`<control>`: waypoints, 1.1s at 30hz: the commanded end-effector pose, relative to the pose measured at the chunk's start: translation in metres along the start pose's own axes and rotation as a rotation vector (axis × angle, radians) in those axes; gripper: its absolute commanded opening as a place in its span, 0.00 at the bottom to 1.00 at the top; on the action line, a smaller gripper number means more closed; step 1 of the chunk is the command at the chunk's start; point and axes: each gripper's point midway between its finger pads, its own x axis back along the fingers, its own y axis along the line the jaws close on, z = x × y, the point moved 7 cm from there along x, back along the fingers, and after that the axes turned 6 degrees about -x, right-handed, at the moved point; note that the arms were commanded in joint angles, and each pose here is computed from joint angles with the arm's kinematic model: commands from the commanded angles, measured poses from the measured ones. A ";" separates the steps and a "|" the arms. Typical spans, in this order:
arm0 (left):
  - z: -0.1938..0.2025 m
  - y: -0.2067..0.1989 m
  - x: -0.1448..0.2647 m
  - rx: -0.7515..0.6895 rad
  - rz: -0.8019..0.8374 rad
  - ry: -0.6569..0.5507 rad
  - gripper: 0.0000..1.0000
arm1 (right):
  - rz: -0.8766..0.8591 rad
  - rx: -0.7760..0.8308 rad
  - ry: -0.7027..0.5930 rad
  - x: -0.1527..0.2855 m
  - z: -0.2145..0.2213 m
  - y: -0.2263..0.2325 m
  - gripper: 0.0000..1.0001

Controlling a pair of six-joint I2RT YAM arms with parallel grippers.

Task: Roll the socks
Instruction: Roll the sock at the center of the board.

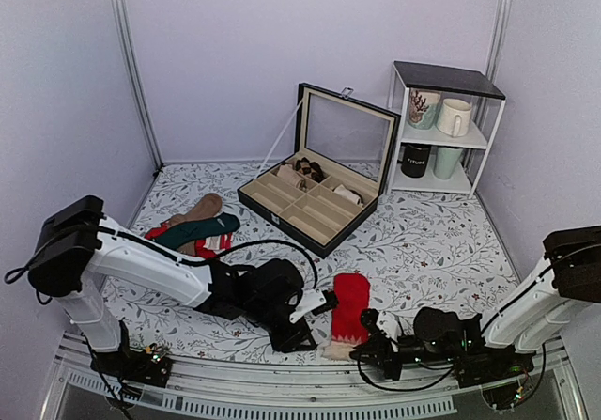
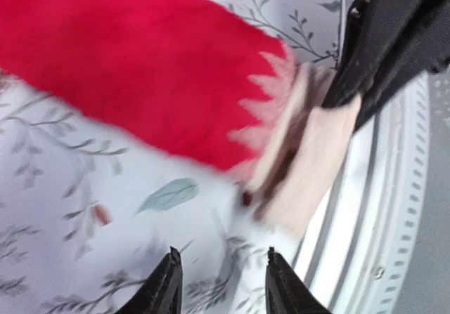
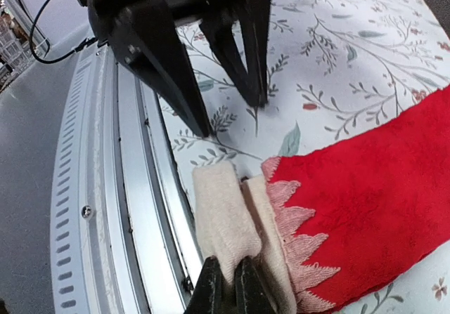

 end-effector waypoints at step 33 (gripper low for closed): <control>0.004 -0.020 -0.027 -0.436 0.013 -0.271 0.41 | -0.008 -0.600 0.375 -0.001 0.056 -0.049 0.00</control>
